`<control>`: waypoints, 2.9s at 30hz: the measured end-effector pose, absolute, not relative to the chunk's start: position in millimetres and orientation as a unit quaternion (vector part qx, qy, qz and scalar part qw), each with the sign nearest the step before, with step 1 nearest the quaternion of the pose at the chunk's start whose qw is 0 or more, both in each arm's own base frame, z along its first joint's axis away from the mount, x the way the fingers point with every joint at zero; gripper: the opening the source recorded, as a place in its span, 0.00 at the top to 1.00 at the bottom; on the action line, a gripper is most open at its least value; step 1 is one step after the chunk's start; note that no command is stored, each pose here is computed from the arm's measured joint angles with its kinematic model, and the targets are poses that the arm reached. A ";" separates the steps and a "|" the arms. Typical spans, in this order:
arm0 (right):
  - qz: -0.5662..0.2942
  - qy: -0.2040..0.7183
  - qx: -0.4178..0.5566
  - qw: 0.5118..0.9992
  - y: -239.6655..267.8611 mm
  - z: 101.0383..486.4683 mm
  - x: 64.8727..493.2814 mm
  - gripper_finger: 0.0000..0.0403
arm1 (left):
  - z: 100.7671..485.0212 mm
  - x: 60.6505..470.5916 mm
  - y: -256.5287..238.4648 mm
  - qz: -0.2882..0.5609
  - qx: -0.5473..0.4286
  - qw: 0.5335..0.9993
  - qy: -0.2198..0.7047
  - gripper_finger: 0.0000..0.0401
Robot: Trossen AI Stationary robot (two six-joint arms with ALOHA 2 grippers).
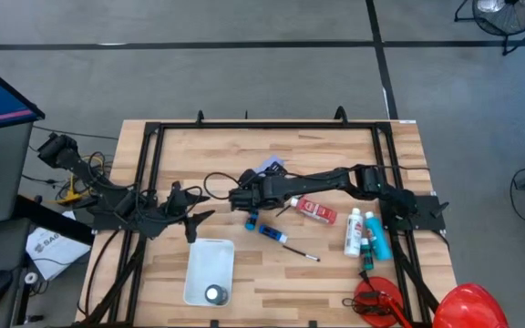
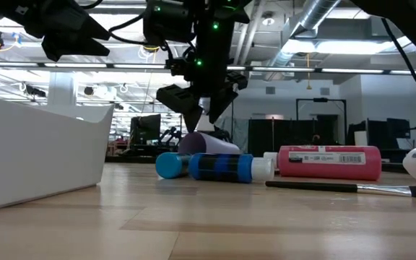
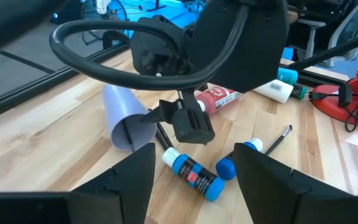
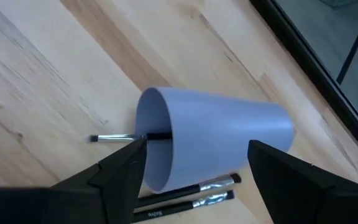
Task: Pick & Place Paint Supplies
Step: Adjust the violet cup on the table
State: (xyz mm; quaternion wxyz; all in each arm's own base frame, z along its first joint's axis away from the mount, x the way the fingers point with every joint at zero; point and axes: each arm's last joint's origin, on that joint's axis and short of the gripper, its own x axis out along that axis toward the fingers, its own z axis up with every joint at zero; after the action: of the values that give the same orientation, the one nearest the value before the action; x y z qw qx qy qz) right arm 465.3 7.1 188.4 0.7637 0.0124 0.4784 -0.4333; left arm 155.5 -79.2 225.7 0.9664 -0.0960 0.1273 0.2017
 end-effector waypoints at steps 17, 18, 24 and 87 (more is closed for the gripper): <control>-0.467 0.500 0.017 0.730 1.3 187.2 454.1 0.32 | 225.8 155.5 -79.2 0.202 -0.096 0.966 0.127 0.48; -0.466 0.499 0.017 0.730 1.9 187.2 454.1 0.32 | 225.8 155.5 -79.2 0.202 -0.096 0.966 0.127 0.48; -0.458 0.501 0.027 0.734 4.9 186.8 455.1 0.32 | 225.9 155.6 -79.2 0.202 -0.097 0.966 0.127 0.48; -0.484 0.533 0.015 0.694 -12.6 141.6 456.7 0.96 | 226.1 155.7 -79.3 0.201 -0.094 0.967 0.127 0.48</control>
State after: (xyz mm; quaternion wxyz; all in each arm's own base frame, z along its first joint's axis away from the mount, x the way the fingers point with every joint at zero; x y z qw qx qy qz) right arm 456.7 -12.6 141.6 0.6938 0.0154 0.5334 -0.4836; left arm 155.7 -79.3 226.1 0.9668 -0.0938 0.1266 0.2010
